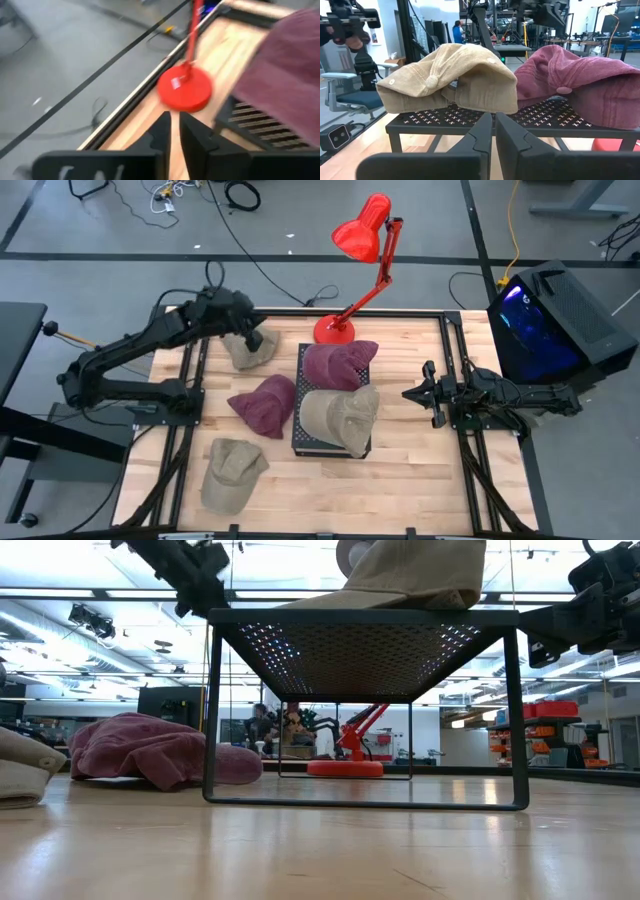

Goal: Pick & Place hat
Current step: Stack the top brown cap on top of the brown cap on the shelf

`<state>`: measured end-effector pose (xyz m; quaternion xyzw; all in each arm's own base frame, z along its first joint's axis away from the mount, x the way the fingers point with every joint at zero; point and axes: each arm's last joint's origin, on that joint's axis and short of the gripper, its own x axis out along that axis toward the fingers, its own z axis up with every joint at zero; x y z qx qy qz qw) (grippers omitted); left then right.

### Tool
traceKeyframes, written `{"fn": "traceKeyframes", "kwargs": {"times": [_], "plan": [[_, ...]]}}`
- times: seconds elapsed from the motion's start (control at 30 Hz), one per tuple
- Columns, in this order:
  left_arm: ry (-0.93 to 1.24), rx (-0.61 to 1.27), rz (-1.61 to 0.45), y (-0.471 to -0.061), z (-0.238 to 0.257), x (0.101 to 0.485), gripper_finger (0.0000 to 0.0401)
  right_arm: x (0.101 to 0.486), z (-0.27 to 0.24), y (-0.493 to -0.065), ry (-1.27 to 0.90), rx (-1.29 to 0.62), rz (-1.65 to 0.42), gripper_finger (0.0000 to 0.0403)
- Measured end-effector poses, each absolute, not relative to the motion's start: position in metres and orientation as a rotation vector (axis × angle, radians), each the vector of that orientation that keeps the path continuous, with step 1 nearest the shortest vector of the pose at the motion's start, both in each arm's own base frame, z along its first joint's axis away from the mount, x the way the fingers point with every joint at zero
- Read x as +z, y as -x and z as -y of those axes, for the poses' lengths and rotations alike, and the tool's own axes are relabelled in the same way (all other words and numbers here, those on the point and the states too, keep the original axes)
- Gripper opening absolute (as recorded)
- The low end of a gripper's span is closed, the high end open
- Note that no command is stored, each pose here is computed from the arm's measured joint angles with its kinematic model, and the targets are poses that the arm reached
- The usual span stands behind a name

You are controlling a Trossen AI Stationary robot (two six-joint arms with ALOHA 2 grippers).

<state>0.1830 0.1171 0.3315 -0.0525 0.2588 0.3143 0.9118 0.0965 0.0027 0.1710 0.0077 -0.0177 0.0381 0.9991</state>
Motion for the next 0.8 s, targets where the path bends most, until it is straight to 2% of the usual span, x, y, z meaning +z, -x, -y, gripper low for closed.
{"fn": "traceKeyframes", "kwargs": {"times": [0.2,0.37,0.5,0.63,0.8], "plan": [[0.23,0.845,-0.642,-0.189,-0.14,0.33,0.0122,0.171,-0.003,-0.097,-0.015,0.076,0.036,0.0027],[0.435,0.952,-0.715,-0.194,-0.156,0.32,0.0198,0.171,-0.003,-0.097,-0.015,0.076,0.035,0.0027],[0.53,1.002,-0.79,-0.198,-0.164,0.307,0.0242,0.171,-0.003,-0.097,-0.015,0.076,0.035,0.0027],[0.609,1.031,-0.837,-0.203,-0.167,0.294,0.026,0.171,-0.003,-0.097,-0.015,0.076,0.035,0.0027],[0.742,1.051,-0.867,-0.21,-0.171,0.28,0.0254,0.171,-0.003,-0.097,-0.015,0.076,0.035,0.0027]]}}
